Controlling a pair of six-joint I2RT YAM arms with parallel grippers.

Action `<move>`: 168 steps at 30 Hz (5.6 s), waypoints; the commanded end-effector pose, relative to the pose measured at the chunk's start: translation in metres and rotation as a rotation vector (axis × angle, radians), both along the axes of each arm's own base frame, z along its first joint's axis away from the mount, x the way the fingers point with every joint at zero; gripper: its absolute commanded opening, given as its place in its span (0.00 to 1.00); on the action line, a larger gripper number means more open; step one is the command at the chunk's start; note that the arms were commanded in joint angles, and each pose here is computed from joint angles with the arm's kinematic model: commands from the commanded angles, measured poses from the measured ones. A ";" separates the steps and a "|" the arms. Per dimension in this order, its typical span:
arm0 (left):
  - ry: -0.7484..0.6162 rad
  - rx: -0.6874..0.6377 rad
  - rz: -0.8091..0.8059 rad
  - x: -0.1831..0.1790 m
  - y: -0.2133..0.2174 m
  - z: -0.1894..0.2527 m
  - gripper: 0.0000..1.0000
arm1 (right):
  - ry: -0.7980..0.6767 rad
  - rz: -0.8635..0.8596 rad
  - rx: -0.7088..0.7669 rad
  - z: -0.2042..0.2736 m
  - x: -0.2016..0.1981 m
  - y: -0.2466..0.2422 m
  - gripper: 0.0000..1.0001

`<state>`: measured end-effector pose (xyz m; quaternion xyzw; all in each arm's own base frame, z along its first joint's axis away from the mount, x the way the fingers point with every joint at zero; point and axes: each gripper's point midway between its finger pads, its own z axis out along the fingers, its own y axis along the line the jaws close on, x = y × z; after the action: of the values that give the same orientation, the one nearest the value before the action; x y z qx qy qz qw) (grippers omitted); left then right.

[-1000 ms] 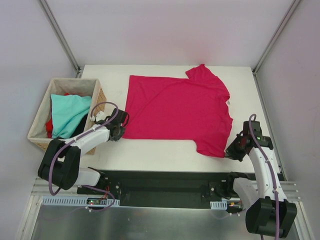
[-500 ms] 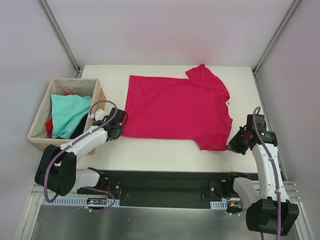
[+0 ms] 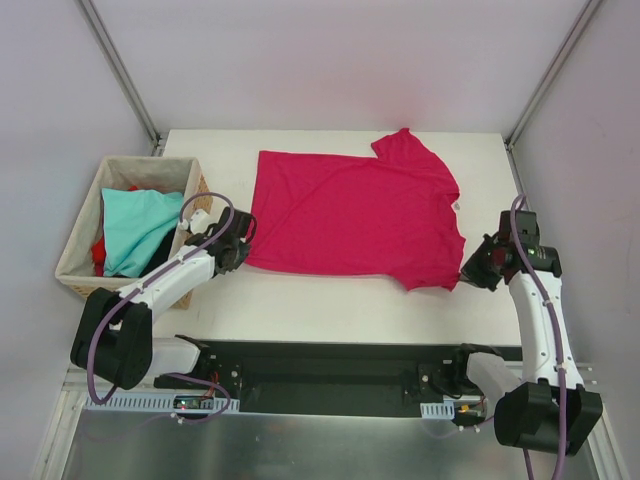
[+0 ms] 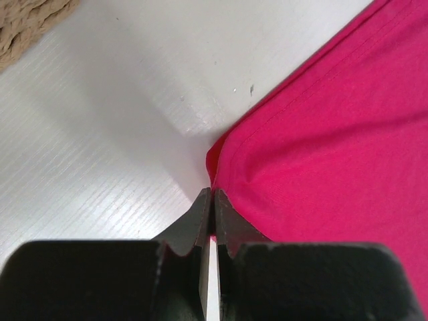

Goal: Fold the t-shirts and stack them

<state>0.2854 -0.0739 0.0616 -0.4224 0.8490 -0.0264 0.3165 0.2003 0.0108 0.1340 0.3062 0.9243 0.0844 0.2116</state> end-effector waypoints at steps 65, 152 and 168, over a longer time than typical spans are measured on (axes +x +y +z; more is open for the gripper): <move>-0.022 0.096 0.060 0.010 0.017 0.024 0.00 | -0.107 0.054 -0.103 0.029 0.048 -0.033 0.00; -0.070 0.220 -0.099 0.061 -0.005 0.044 0.00 | -0.304 0.203 -0.105 0.023 0.146 -0.021 0.00; -0.072 0.220 -0.098 0.066 -0.004 0.045 0.00 | -0.334 0.258 -0.103 0.029 0.161 -0.014 0.00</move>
<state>0.3387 -0.0771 0.0909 -0.3452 0.8629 0.0358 0.3673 0.3447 -0.0048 0.1435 0.1757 0.9210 0.1056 0.3314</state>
